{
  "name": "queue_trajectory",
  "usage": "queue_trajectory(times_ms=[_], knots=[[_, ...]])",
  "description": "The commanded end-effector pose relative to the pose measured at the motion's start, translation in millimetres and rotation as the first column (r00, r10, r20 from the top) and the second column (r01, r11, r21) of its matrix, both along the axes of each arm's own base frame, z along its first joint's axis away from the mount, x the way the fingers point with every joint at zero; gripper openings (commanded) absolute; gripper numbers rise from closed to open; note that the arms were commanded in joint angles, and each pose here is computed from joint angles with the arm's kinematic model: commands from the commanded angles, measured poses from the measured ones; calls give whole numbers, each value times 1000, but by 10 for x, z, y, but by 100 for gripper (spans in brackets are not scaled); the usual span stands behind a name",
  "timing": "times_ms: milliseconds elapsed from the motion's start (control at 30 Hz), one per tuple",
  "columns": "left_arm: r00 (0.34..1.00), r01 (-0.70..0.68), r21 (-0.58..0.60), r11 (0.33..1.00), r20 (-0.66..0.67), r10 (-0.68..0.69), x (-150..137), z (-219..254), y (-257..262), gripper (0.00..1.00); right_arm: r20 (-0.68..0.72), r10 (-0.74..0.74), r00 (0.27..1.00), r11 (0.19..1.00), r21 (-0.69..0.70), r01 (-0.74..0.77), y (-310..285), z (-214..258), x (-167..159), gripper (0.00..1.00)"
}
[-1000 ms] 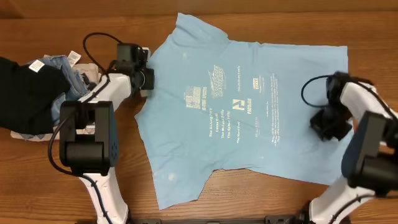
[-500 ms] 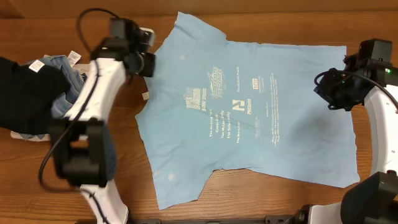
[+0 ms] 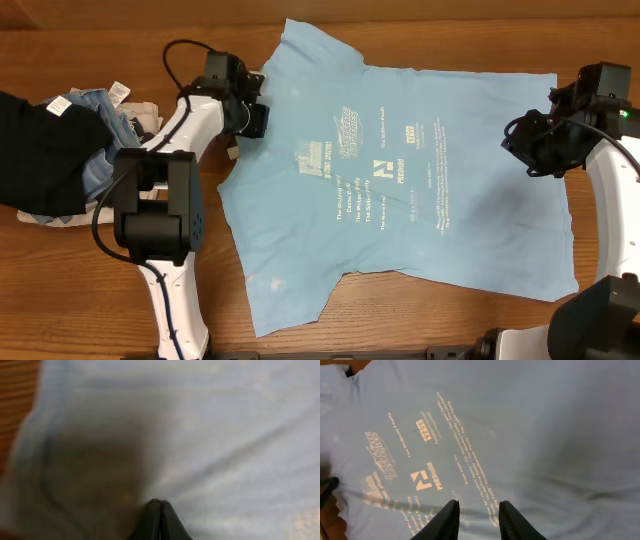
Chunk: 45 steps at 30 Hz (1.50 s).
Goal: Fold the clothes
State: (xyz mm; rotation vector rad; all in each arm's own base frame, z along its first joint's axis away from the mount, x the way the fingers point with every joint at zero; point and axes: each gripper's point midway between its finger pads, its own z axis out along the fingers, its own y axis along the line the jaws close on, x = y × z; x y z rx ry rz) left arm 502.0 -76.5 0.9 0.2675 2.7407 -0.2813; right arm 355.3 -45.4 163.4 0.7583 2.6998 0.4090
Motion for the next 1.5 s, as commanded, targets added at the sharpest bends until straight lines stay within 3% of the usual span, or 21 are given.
queue_trajectory(times_ms=[0, 267, 300, 367, 400, 500, 633, 767, 833, 1000, 1167, 1300, 1467], knots=[[968, -201, 208, 957, -109, 227, -227, -450, 852, 4, 17, 14, 1000, 1000, -1, -14, 25, 40, 33, 30], [950, -273, 205, 940, -98, 298, -209, -421, 1214, 4, 0, 14, 1000, 1000, 4, -14, 36, 27, -4, 30], [952, -271, 193, 943, -91, 292, -170, -386, 1196, 8, -2, 15, 1000, 1000, 4, -15, 37, 25, -10, 30], [964, -242, 158, 957, -70, 255, -63, -207, 1097, 31, 0, 18, 1000, 1000, 2, -18, 36, 26, -6, 31], [970, -226, 156, 962, -55, 237, -7, -57, 1061, 37, 5, 19, 1000, 1000, 0, -19, 33, 30, 5, 31], [980, -197, 151, 969, 9, 198, 116, 655, 933, 47, 25, 19, 1000, 1000, -4, -19, 23, 46, 50, 31], [981, -183, 135, 974, 97, 171, 0, 1668, 784, 56, 33, 63, 997, 998, -5, -63, 52, 50, 45, 43], [965, -186, 109, 977, 206, 161, -342, 2597, 664, 57, 54, 72, 996, 997, 1, -72, 77, 117, 41, 48], [950, -227, 103, 968, 240, 197, -674, 2984, 690, 57, 112, 82, 990, 996, 10, -84, 128, 312, 34, 50], [931, -344, 154, 926, 183, 315, -1519, 3296, 872, 57, 250, 79, 965, 997, -25, -75, 184, 824, -130, 55], [930, -366, 182, 913, 38, 366, -2004, 3195, 874, 50, 277, 40, 960, 999, -11, -38, 198, 949, -196, 61], [938, -329, 92, 940, -85, 337, -2249, 2961, 652, 43, 268, 42, 962, 999, -6, -42, 207, 929, -202, 63], [875, -370, 64, 927, -311, 371, -3095, 2145, 471, 44, 259, 41, 965, 999, -3, -41, 173, 829, -72, 69]])
